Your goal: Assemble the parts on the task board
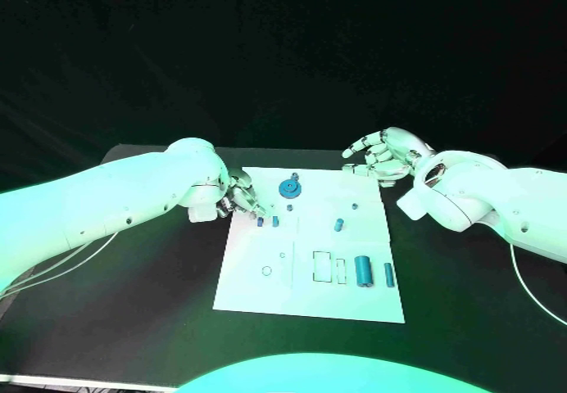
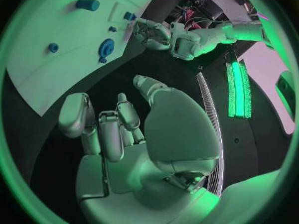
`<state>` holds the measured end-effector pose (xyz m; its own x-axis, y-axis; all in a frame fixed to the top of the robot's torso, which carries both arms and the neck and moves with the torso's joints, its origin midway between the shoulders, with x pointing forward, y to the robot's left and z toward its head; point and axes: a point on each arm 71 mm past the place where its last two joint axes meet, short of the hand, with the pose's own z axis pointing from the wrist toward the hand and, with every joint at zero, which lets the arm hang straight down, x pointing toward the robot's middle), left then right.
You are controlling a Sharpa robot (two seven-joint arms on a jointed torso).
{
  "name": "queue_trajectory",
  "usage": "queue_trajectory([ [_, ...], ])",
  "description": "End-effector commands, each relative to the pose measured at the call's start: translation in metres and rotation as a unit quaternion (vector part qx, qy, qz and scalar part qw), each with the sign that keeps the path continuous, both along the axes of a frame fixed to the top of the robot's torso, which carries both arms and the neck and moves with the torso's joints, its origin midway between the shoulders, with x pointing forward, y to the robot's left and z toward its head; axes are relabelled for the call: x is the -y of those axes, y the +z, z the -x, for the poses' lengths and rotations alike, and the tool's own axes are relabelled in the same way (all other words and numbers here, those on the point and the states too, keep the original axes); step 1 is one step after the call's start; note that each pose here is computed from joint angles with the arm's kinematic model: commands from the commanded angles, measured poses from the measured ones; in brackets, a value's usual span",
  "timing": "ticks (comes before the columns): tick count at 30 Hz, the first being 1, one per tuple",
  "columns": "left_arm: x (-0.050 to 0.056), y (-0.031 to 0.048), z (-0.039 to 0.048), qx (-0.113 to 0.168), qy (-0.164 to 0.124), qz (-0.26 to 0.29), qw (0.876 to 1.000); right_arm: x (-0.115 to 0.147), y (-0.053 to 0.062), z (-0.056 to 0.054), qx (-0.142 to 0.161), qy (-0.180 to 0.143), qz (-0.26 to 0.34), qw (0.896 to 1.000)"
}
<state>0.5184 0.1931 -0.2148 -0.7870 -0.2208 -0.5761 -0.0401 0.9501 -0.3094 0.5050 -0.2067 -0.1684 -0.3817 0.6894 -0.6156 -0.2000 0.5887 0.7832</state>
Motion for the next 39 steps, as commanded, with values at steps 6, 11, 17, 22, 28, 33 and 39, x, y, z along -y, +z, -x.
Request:
queue_trajectory([
  [6, 0.002, 0.0124, -0.0014, 0.017, 0.049, 0.14, 0.989, 0.0, -0.001, 0.001, 0.001, 0.006, 0.0, 1.0],
  [11, 0.006, 0.0333, -0.0046, 0.159, 0.032, 0.237, 0.958, 0.004, -0.001, 0.0, 0.005, 0.0, 0.0, 1.0],
  [17, 0.02, 0.0501, 0.0063, 0.294, -0.047, 0.289, 0.91, 0.007, -0.001, -0.002, 0.009, -0.005, -0.001, 1.0],
  [22, 0.033, 0.0499, 0.0169, 0.348, -0.118, 0.282, 0.886, 0.007, 0.0, -0.002, 0.011, -0.006, -0.005, 1.0],
  [28, 0.043, 0.0383, 0.021, 0.365, -0.171, 0.235, 0.885, 0.008, 0.0, -0.003, 0.014, -0.007, -0.009, 1.0],
  [33, 0.047, 0.0295, 0.0208, 0.361, -0.197, 0.181, 0.893, 0.009, 0.0, -0.003, 0.017, -0.007, -0.011, 1.0],
  [39, 0.052, 0.0187, 0.0169, 0.346, -0.226, 0.11, 0.904, 0.008, 0.001, -0.003, 0.019, -0.007, -0.014, 1.0],
])
